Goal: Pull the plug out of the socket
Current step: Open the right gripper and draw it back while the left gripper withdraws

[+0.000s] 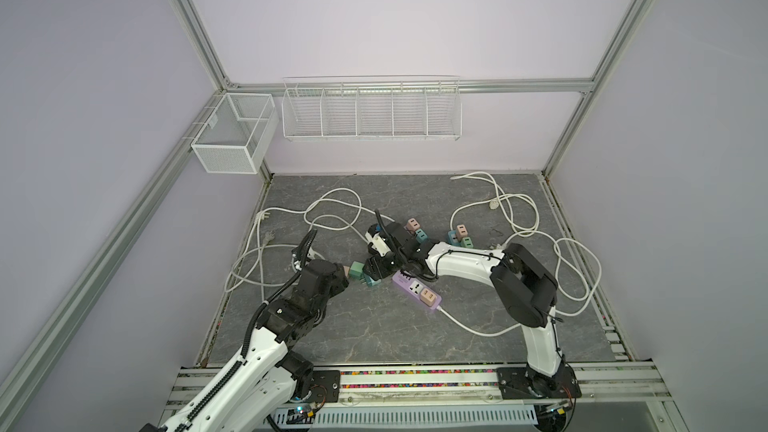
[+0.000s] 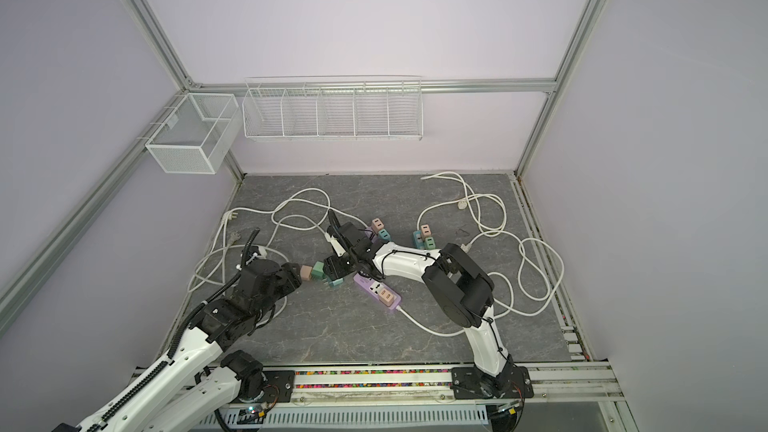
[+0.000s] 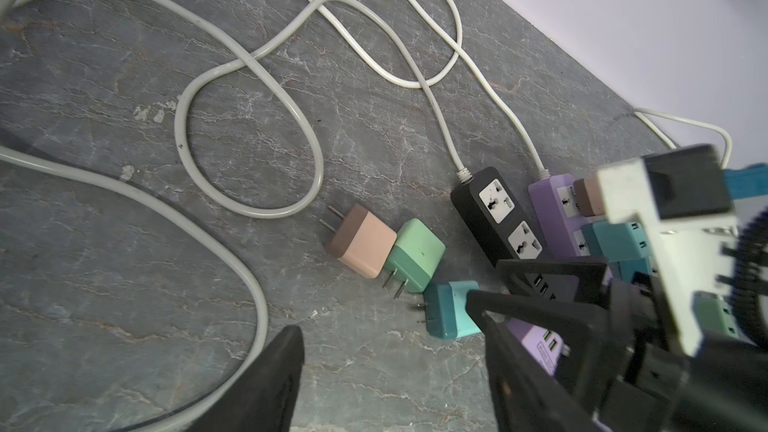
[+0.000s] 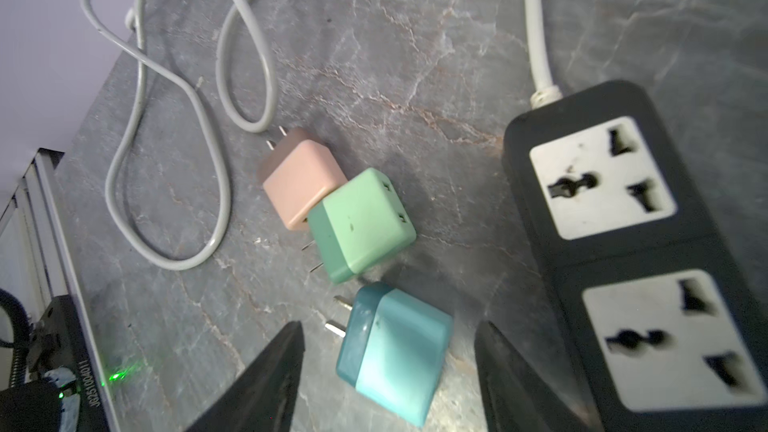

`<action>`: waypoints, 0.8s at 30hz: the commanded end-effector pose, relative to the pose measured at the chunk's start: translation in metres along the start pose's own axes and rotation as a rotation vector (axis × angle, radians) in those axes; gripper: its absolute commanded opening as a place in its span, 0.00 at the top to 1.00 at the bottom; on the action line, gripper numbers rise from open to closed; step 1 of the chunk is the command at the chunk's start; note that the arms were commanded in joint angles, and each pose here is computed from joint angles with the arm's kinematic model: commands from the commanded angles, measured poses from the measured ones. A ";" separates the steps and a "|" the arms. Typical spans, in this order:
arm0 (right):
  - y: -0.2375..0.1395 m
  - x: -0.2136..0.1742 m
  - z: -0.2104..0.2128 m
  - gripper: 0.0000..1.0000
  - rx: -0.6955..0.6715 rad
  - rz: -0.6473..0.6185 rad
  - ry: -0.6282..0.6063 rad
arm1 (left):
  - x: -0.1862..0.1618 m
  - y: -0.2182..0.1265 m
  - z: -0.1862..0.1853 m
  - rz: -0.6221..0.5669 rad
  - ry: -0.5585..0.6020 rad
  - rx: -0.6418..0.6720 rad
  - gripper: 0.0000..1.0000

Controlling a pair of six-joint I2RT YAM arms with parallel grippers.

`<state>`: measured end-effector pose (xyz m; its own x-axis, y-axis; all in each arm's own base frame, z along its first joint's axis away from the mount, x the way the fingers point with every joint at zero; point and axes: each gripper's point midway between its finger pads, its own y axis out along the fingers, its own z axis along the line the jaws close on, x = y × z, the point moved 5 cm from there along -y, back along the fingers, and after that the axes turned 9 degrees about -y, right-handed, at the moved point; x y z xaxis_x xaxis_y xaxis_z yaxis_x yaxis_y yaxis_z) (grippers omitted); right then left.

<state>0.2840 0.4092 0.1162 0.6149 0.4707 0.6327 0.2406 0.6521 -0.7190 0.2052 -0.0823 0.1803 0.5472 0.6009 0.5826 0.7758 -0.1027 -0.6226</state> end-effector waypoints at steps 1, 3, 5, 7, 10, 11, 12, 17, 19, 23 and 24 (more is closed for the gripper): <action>-0.035 0.017 -0.002 0.27 -0.031 -0.066 -0.040 | 0.003 0.001 -0.005 -0.004 -0.005 -0.019 0.26; -0.048 0.022 -0.006 0.23 -0.045 -0.073 -0.041 | 0.004 0.000 -0.006 -0.005 -0.004 -0.020 0.23; -0.065 0.024 -0.012 0.15 -0.066 -0.082 -0.039 | 0.004 0.000 -0.010 0.000 0.011 -0.042 0.18; -0.079 0.023 -0.019 0.01 -0.114 -0.097 -0.059 | 0.003 0.001 -0.012 0.005 0.019 -0.057 0.14; -0.102 0.021 -0.032 0.12 -0.200 -0.104 -0.080 | 0.003 0.001 -0.014 0.008 0.031 -0.066 0.08; -0.110 0.021 -0.037 0.12 -0.226 -0.104 -0.076 | 0.003 0.001 -0.014 0.006 0.030 -0.068 0.05; -0.117 0.020 -0.039 0.12 -0.244 -0.107 -0.075 | 0.004 0.001 -0.016 0.005 0.029 -0.076 0.03; -0.149 0.011 -0.057 0.12 -0.338 -0.109 -0.040 | 0.001 0.007 -0.023 0.027 0.032 -0.104 0.01; -0.158 0.005 -0.061 0.11 -0.351 -0.097 -0.008 | -0.002 0.011 -0.027 0.044 0.031 -0.122 0.01; -0.171 -0.012 -0.071 0.11 -0.317 -0.100 0.069 | -0.014 0.021 -0.039 0.117 0.031 -0.209 0.01; -0.173 -0.016 -0.071 0.11 -0.313 -0.093 0.073 | -0.017 0.023 -0.041 0.133 0.025 -0.224 0.01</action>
<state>0.2959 0.2610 0.2152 0.5889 0.3746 0.7161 0.5375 0.4802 -0.6932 0.2236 -0.1154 0.1788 0.6253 0.5606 0.5430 0.7576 -0.2690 -0.5947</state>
